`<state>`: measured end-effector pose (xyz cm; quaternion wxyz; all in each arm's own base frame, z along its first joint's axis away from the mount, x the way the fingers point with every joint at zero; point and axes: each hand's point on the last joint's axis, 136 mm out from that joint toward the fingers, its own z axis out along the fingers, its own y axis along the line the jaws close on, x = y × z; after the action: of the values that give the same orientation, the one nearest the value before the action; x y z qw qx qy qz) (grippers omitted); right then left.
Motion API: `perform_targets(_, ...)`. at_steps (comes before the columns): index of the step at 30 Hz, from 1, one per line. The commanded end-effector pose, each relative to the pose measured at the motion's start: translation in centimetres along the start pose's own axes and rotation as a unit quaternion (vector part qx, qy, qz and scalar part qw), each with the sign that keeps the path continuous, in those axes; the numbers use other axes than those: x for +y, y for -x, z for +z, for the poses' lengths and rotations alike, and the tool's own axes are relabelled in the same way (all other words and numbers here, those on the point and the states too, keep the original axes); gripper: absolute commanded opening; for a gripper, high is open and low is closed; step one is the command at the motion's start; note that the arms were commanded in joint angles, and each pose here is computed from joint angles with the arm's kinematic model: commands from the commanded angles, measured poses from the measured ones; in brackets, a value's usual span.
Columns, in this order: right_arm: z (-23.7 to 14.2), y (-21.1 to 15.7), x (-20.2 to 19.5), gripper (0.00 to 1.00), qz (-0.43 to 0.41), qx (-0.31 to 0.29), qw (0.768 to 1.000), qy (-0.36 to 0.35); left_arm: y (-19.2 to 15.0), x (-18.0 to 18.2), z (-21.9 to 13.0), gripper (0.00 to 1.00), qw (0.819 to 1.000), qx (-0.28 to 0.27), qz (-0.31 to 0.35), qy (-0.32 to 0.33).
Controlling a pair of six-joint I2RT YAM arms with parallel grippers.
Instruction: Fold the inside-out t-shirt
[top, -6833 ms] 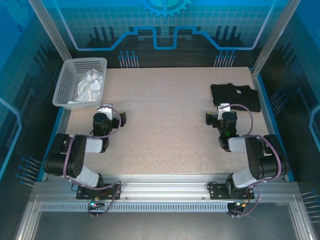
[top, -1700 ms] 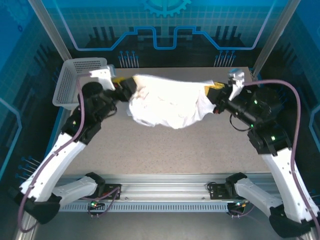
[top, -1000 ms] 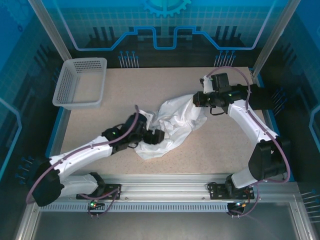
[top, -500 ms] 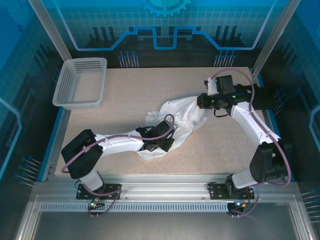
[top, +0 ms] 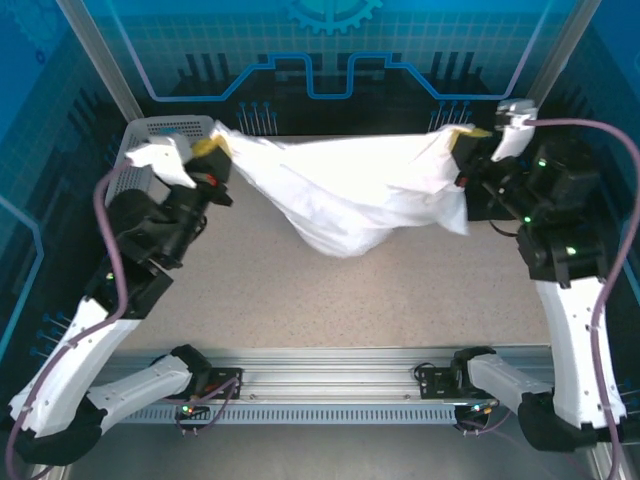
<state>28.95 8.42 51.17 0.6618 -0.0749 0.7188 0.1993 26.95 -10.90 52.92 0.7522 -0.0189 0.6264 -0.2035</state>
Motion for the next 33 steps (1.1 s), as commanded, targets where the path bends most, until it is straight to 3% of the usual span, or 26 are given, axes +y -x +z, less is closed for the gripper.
perform_targets(1,-0.9,2.0,-0.5,0.00,-0.023,-0.018,0.999,-0.024,1.2,1.2,1.0,0.00,0.998,-0.007,0.052,0.047)
perform_targets(8,-6.1,5.4,1.7,0.00,-0.037,-0.084,0.996,-0.009,6.1,0.0,-1.9,0.00,0.998,-0.057,0.031,0.006)
perform_targets(12,-8.0,6.5,3.3,0.00,-0.034,-0.110,0.993,0.020,7.1,-0.7,-2.8,0.00,0.998,-0.064,0.019,-0.017)
perform_targets(15,-7.6,6.2,3.9,0.00,-0.024,-0.107,0.993,0.044,6.5,-0.2,-1.8,0.00,0.998,-0.058,0.032,0.003)
perform_targets(19,-4.7,5.1,3.0,0.00,-0.015,-0.084,0.995,0.043,3.1,1.9,2.8,0.00,0.995,-0.035,0.059,0.066)
perform_targets(24,0.1,5.6,0.8,0.00,-0.026,-0.070,0.997,0.012,-2.6,6.3,13.0,0.00,0.995,0.028,0.015,0.100)
perform_targets(27,2.1,7.0,0.8,0.00,-0.021,-0.070,0.997,0.021,-4.2,6.1,18.6,0.00,0.995,0.048,0.014,0.091)
perform_targets(33,2.9,8.6,4.4,0.00,-0.020,-0.079,0.993,0.089,-4.6,6.2,23.0,0.00,0.996,0.049,0.006,0.077)
